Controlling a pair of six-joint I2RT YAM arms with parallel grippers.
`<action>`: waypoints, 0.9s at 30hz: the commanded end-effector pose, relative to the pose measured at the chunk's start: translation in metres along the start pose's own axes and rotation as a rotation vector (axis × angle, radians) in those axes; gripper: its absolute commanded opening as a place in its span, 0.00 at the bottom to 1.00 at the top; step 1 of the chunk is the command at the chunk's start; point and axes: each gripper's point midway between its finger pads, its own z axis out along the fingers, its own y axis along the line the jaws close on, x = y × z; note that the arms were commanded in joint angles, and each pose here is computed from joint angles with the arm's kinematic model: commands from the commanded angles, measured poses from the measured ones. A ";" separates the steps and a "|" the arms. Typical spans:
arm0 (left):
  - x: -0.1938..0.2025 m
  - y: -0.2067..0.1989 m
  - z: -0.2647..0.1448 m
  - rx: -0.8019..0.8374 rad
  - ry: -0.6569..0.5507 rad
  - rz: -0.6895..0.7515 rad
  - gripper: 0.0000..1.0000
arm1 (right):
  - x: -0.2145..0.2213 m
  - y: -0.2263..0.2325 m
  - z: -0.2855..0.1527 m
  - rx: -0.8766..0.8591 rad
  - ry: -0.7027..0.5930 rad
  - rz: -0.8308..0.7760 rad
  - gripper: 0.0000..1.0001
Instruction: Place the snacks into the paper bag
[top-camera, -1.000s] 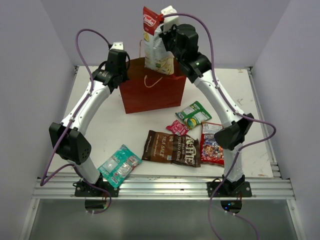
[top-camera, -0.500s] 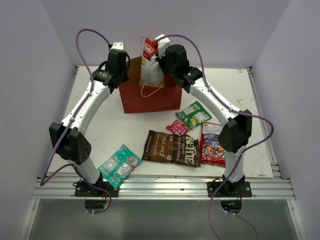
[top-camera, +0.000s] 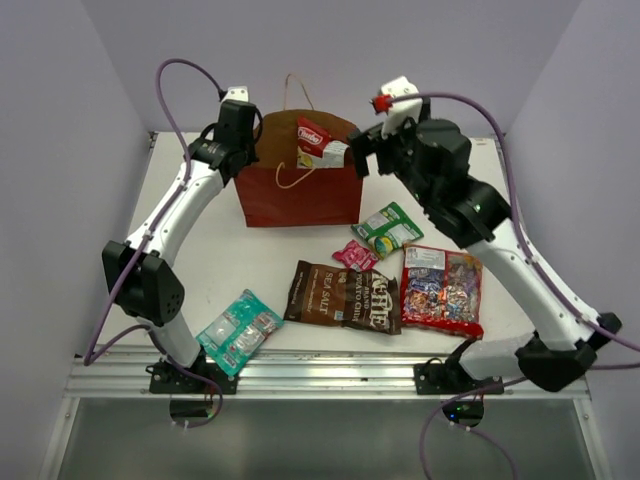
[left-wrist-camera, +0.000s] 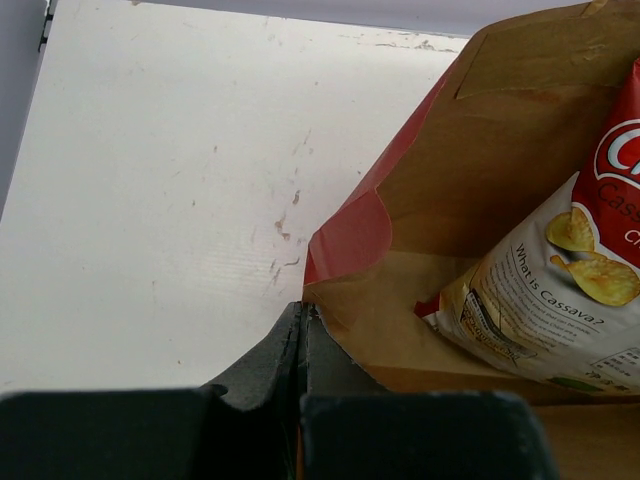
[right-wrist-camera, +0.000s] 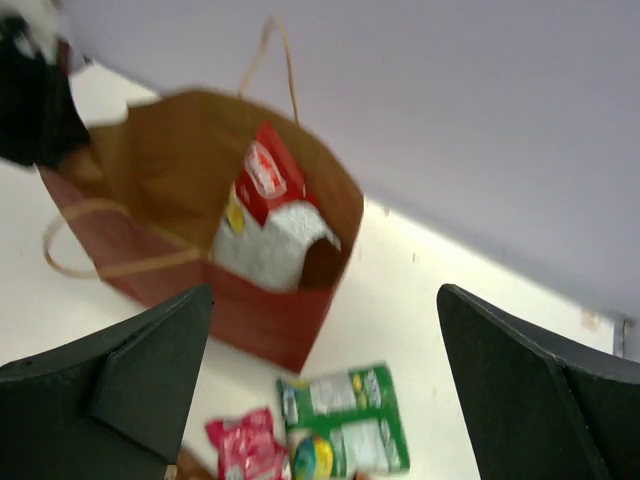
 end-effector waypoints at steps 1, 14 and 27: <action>0.013 0.002 0.008 -0.017 0.035 0.019 0.00 | 0.141 0.008 -0.015 0.063 0.381 0.042 0.99; 0.027 0.000 0.007 0.003 0.081 0.034 0.00 | 0.324 0.089 -0.101 -0.167 0.858 0.289 0.95; 0.037 0.006 0.001 -0.002 0.095 0.037 0.00 | 0.388 0.126 -0.134 -0.272 1.157 0.347 0.91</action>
